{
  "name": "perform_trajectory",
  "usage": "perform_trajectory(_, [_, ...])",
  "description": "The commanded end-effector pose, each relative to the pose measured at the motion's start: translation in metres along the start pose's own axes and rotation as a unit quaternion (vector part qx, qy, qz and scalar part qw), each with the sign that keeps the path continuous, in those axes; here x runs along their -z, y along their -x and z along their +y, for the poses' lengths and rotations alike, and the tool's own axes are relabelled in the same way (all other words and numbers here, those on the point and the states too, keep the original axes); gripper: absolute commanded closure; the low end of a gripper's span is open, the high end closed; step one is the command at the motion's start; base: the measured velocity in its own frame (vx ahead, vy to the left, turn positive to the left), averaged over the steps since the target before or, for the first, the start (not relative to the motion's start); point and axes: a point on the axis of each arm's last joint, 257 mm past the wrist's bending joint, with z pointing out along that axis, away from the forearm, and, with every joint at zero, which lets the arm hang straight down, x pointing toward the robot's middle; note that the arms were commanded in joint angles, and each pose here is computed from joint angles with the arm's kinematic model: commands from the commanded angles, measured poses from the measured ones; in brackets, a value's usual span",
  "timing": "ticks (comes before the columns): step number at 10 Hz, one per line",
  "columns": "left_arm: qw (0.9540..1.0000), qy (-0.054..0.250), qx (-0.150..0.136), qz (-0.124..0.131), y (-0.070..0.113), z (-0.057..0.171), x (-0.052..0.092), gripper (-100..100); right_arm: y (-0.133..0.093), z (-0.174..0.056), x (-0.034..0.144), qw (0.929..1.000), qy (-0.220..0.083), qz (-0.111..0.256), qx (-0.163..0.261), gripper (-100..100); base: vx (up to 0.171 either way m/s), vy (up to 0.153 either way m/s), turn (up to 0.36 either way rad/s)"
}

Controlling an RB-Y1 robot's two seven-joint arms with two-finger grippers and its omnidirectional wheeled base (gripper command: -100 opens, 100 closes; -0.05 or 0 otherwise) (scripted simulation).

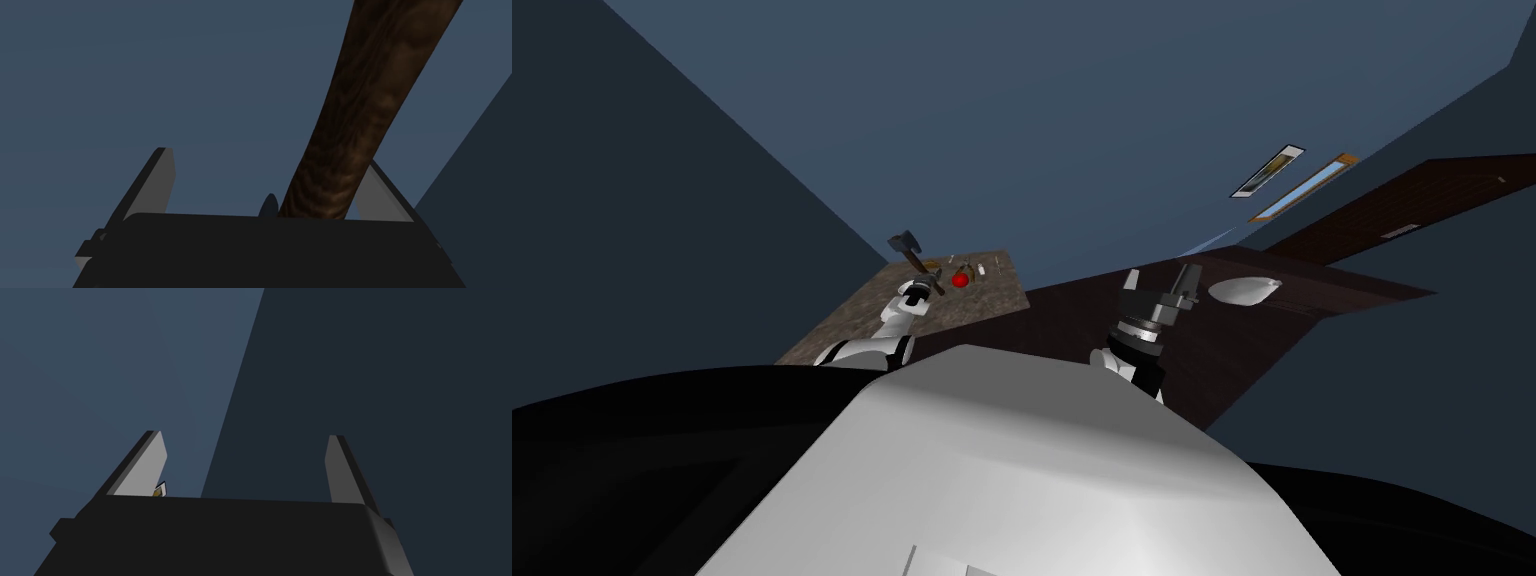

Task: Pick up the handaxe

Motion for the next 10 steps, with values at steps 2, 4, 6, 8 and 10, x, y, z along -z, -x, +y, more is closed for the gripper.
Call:
perform_trajectory(2, [0.9998,-0.016,-0.006,-0.015,0.018,-0.014,-0.016,-100,0.0,0.0,0.0,1.0,0.0,0.0,0.0,0,-0.005,-0.021,0.111])
perform_trajectory(4, [0.9994,-0.022,-0.015,-0.021,0.027,-0.019,-0.026,-100,0.0,0.0,0.0,1.0,0.0,0.0,0.0,0,-0.002,-0.016,0.049])
perform_trajectory(6, [0.9998,-0.012,-0.01,-0.012,0.02,-0.012,-0.027,-100,0.0,0.0,0.0,1.0,0.0,0.0,0.0,0,-0.003,-0.02,0.046])
perform_trajectory(8, [0.9993,-0.02,-0.021,-0.023,0.034,-0.016,-0.035,-100,0.0,0.0,0.0,1.0,0.0,0.0,0.0,0,-0.001,-0.011,0.064])
perform_trajectory(10, [0.9998,-0.005,-0.016,-0.008,0.022,-0.005,-0.033,-100,0.0,0.0,0.0,1.0,0.0,0.0,0.0,0,-0.005,-0.02,0.041])
